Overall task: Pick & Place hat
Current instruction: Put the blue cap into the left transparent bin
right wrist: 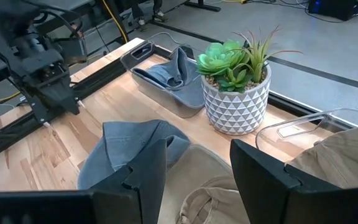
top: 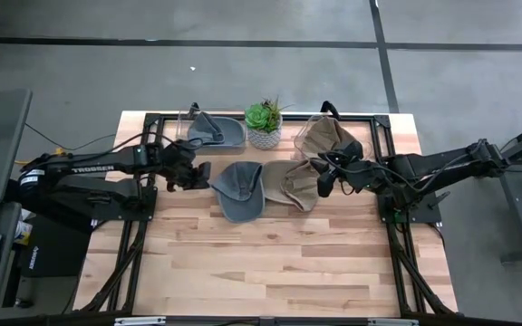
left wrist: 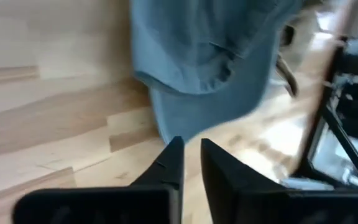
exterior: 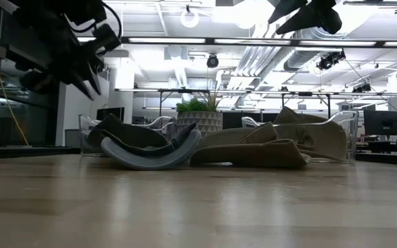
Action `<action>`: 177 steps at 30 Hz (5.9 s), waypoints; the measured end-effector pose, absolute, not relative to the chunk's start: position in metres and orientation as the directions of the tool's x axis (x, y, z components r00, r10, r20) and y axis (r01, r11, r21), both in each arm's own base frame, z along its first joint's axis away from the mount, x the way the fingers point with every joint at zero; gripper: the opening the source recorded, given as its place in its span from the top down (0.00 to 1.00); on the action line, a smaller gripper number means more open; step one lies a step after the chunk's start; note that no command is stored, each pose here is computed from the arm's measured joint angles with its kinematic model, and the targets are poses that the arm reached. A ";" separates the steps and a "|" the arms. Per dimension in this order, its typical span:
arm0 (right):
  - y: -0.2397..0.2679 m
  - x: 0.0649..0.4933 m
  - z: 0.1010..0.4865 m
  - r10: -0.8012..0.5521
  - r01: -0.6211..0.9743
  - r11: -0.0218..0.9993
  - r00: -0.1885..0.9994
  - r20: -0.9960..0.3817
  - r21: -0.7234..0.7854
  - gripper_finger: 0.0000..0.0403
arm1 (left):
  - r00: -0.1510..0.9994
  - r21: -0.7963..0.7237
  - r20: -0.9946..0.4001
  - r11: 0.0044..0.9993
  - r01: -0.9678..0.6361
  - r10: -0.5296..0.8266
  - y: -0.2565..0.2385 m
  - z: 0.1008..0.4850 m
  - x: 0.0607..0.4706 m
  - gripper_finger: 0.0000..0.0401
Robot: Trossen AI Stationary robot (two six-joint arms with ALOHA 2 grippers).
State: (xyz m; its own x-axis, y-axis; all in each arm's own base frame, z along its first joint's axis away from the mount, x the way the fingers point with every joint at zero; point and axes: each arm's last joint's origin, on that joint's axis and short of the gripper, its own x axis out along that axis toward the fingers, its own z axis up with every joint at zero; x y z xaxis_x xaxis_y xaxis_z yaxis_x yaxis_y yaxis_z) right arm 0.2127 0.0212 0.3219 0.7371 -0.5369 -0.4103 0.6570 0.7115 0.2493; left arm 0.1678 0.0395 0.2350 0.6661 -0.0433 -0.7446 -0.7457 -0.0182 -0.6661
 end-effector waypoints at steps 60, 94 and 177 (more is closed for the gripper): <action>0.021 0.213 0.322 -0.537 0.658 0.708 0.737 -0.411 0.256 0.57 | 0.537 -0.529 -0.841 -0.104 -0.842 -0.067 0.061 0.152 0.243 0.51; 0.021 0.213 0.322 -0.538 0.661 0.704 0.736 -0.410 0.262 0.57 | 0.624 -0.622 -0.774 -0.062 -0.781 -0.108 0.055 0.182 0.231 1.00; 0.020 0.212 0.322 -0.581 0.689 0.682 0.713 -0.392 0.244 0.57 | 0.681 -0.822 -0.389 0.100 -0.561 0.620 0.057 0.374 0.161 1.00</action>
